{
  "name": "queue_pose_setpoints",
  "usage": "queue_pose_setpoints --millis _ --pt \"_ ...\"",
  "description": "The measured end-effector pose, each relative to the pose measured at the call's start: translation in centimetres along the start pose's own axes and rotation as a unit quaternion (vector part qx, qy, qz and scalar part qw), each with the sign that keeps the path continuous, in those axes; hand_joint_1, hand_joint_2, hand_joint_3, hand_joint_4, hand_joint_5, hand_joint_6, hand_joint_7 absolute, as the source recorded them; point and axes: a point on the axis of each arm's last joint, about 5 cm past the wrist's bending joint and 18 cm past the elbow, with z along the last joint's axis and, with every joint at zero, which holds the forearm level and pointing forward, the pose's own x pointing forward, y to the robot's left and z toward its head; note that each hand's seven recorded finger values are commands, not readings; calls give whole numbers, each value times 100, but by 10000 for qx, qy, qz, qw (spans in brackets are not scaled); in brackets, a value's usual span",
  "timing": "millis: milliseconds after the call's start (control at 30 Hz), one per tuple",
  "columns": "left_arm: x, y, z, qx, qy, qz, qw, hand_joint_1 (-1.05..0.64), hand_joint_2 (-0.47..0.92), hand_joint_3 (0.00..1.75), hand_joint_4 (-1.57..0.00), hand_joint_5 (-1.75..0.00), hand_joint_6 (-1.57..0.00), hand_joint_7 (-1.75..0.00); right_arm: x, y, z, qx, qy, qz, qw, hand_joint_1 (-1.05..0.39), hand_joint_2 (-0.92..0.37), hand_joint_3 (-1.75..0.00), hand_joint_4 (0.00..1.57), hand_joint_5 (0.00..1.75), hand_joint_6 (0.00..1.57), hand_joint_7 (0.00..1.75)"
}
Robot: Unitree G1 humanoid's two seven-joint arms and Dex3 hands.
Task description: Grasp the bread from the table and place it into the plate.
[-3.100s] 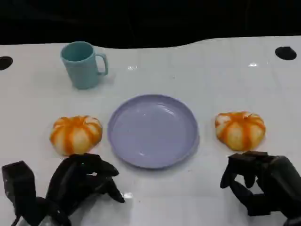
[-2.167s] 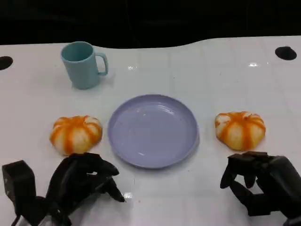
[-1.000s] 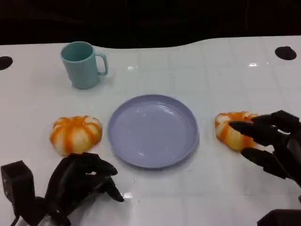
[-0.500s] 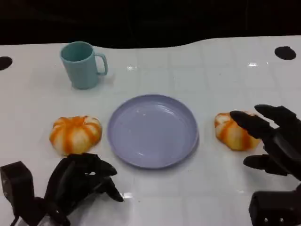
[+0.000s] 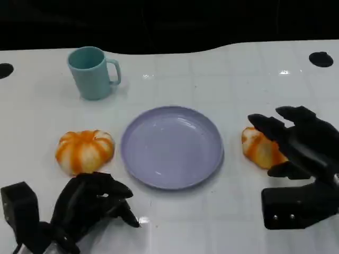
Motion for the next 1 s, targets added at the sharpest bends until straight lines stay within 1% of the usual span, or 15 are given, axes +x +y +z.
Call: queue_pose_setpoints --millis 100,333,467,567,600,700,733,767,800,833,867,900,933,967,1000 --pt "-15 -1 -3 7 -8 8 10000 -105 72 0 -157 -59 -157 -20 69 37 1 -27 5 122 9999 -52 -82 0 14 27 26 2" --pt "-49 -9 -15 -5 14 10 10000 -105 71 0 -157 -59 -157 -21 176 168 -9 -32 166 570 9982 -47 -84 -1 17 21 26 1" --pt "-42 -22 -7 -16 10 -27 10000 -105 71 0 -157 -59 -157 -21 251 197 3 -32 273 785 9965 -47 -86 -1 19 18 28 1" --pt "-50 -29 5 5 -24 -38 10000 -105 71 0 -157 -60 -157 -21 310 199 6 -42 358 862 9956 -44 -88 -1 28 17 34 2" --pt "-59 -31 2 6 -23 -35 10000 -105 71 0 -157 -60 -157 -22 323 204 6 -53 370 879 9954 -41 -89 -1 35 16 38 3" --pt "-87 -39 -14 -6 12 -13 10000 -105 71 0 -157 -60 -157 -22 341 222 -1 54 397 866 9954 -30 -92 -2 67 16 60 6" --pt "-87 -43 -13 -3 10 -9 10000 -105 72 0 -157 -60 -157 -22 341 225 -6 122 392 805 9959 -28 -92 -3 82 22 71 10" --pt "-86 -46 -10 5 1 -12 10000 -105 72 1 -157 -60 -157 -22 343 228 -7 176 361 729 9965 -26 -92 -4 92 27 78 13" --pt "-82 -50 -6 16 -8 -18 10000 -105 72 1 -157 -60 -157 -22 343 231 -11 223 330 647 9971 -24 -92 -5 97 48 90 12" --pt "-80 -53 -4 23 -13 -24 10000 -105 72 1 -157 -61 -157 -22 342 235 -14 281 305 558 9976 -19 -92 -4 98 77 103 11" --pt "-80 -57 -5 29 -12 -33 10000 -105 72 0 -157 -61 -157 -22 341 238 -16 329 276 457 9980 -15 -92 -4 96 113 118 13" --pt "-82 -62 -6 36 -11 -31 10000 -105 72 0 -157 -61 -157 -22 340 241 -17 397 238 354 9983 -13 -92 -9 92 134 126 17" --pt "-85 -66 -6 37 -14 -34 10000 -105 72 0 -157 -61 -157 -22 339 244 -17 431 186 293 9985 -12 -91 -17 88 149 124 34" --pt "-86 -69 -4 39 -20 -39 10000 -105 71 0 -157 -60 -157 -22 339 246 -17 452 134 242 9986 -11 -89 -26 85 162 111 71" --pt "-88 -71 -1 41 -23 -42 10000 -105 71 0 -157 -60 -157 -21 339 249 -15 471 87 204 9986 -11 -86 -35 84 168 101 95"
